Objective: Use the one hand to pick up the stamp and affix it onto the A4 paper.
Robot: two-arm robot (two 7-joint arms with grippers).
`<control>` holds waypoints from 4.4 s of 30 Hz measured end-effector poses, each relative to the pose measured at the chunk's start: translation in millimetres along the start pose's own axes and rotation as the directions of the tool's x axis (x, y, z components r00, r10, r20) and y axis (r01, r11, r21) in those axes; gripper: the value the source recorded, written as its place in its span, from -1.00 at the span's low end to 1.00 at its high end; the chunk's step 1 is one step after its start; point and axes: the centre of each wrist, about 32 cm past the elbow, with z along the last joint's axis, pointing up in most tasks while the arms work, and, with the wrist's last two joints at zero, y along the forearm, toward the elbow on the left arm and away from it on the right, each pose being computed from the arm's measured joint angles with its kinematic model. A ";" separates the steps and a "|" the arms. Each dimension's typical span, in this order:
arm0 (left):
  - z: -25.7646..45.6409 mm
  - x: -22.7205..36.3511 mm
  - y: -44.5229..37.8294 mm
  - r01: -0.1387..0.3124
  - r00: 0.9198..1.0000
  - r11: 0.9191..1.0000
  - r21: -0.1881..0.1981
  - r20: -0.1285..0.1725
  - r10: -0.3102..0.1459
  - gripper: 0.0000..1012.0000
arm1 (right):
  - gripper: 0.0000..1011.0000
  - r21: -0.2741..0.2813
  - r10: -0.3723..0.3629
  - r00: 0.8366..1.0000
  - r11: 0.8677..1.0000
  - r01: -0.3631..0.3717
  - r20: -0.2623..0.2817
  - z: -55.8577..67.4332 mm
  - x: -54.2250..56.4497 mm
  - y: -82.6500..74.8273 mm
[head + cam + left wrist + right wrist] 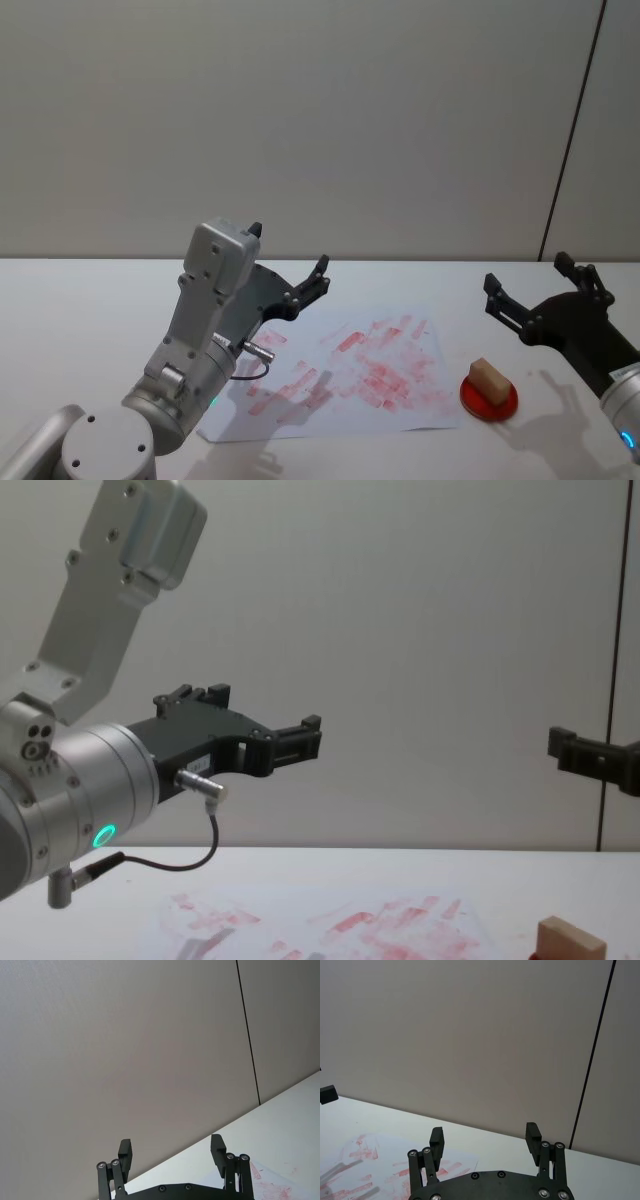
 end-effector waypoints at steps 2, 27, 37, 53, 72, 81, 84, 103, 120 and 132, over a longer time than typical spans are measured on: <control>0.0 0.0 0.0 0.000 1.000 1.000 0.000 0.000 0.000 0.98 | 0.98 -0.002 0.000 1.000 1.000 0.000 0.001 -0.4 1.4 -0.4; 0.0 0.0 0.0 0.000 1.000 1.000 0.000 0.000 0.000 0.98 | 0.98 -0.206 0.086 0.996 0.975 -0.086 -0.009 -27.1 43.4 -19.1; 0.0 0.0 0.0 0.000 1.000 1.000 0.000 0.000 0.000 0.98 | 0.98 -0.269 0.152 0.988 0.951 -0.149 -0.011 -39.8 44.3 -13.4; 0.0 0.0 0.0 0.000 1.000 1.000 0.000 0.000 0.000 0.98 | 0.98 -0.331 0.209 0.978 0.923 -0.195 0.005 -56.6 37.1 5.2; 0.0 0.0 0.0 0.000 1.000 1.000 0.000 0.000 0.000 0.98 | 0.00 -0.360 0.236 0.972 0.906 -0.222 -0.005 -63.3 31.2 23.7; 0.0 0.0 0.0 0.000 1.000 1.000 0.000 0.000 0.000 0.98 | -0.56 -0.347 0.238 0.971 0.911 -0.224 -0.003 -60.4 30.1 30.1; 0.0 0.0 0.0 0.000 1.000 1.000 0.000 0.000 0.000 0.98 | -0.57 -0.335 0.242 0.970 0.914 -0.228 0.001 -57.7 28.9 31.7; 0.0 0.0 0.0 0.000 1.000 1.000 0.000 0.000 0.000 0.98 | -0.57 -0.272 0.302 0.953 0.919 -0.287 0.016 -41.7 6.4 45.5; 0.0 0.0 0.0 0.000 1.000 1.000 0.000 0.000 0.000 0.98 | -0.57 -0.325 0.322 0.946 0.898 -0.297 0.026 -58.2 -9.9 58.1; 0.0 0.0 0.0 0.000 1.000 1.000 0.000 0.000 0.000 0.98 | -0.57 -0.359 0.327 0.945 0.886 -0.293 0.034 -64.4 -14.6 63.8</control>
